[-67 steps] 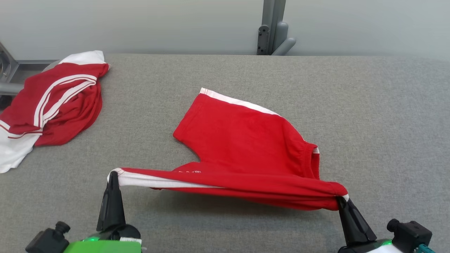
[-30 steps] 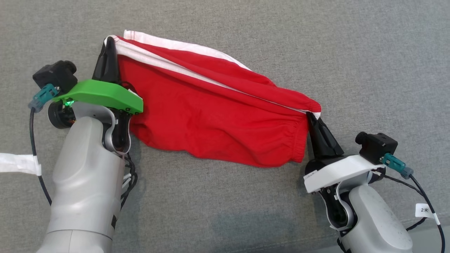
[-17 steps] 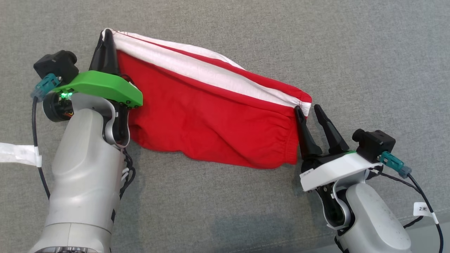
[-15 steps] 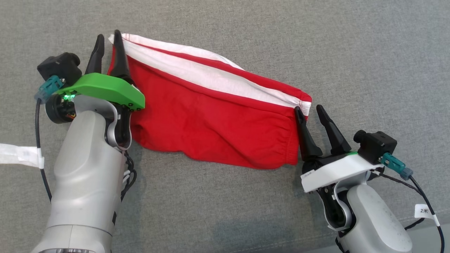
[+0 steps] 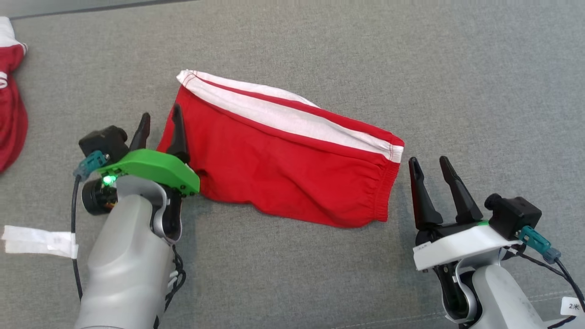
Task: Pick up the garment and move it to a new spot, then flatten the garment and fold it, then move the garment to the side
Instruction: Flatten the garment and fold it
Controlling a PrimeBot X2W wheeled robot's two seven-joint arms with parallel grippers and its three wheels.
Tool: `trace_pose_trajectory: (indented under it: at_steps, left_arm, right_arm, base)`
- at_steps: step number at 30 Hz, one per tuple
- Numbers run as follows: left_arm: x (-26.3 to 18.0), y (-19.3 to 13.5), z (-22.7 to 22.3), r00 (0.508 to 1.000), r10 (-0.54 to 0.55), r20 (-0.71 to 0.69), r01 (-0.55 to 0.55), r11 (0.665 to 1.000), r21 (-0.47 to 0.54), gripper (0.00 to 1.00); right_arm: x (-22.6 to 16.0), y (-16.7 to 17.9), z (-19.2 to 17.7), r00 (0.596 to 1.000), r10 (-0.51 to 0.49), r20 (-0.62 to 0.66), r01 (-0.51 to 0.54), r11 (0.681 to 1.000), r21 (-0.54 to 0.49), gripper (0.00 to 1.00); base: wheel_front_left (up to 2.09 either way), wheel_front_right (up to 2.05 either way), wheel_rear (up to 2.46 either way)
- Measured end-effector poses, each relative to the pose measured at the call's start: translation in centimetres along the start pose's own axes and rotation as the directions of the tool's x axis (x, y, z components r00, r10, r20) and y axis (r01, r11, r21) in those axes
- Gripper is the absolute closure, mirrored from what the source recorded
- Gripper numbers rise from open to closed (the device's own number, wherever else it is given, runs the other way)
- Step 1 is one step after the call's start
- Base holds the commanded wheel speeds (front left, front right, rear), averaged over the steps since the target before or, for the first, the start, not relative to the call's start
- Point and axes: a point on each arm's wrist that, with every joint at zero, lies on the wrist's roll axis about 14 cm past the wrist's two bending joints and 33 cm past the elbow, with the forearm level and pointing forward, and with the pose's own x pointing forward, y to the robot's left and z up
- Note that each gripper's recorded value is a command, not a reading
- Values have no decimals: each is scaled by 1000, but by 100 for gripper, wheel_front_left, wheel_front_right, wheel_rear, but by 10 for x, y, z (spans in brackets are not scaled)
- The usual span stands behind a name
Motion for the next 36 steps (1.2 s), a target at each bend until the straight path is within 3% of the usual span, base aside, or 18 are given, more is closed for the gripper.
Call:
trace_pose_trajectory:
  at_steps: [10,23,24,25,26,36]
  left_arm:
    - [-35,24,-29,979,110,-173,-107,994,30,0]
    - [-36,26,-54,947,134,-291,-132,991,28,0]
    - [-35,26,-55,946,133,-295,-130,991,29,22]
    - [-34,26,-55,946,132,-297,-128,991,32,70]
    - [-33,26,-56,945,131,-299,-126,991,35,100]
    - [-41,16,-39,973,80,-215,-79,997,12,100]
  right_arm:
    - [-26,0,17,999,-14,40,15,1000,-15,0]
    - [-38,-9,29,996,-47,71,49,999,-19,0]
    - [-39,-11,29,996,-53,72,55,998,-19,0]
    - [-39,-12,29,996,-58,72,59,998,-20,0]
    - [-40,-13,30,995,-61,73,63,998,-21,0]
    - [-44,-10,36,994,-54,92,56,998,-19,0]
  base:
    - [0,0,0]
    - [0,0,0]
    - [0,0,0]
    - [0,0,0]
    - [0,0,0]
    - [0,0,0]
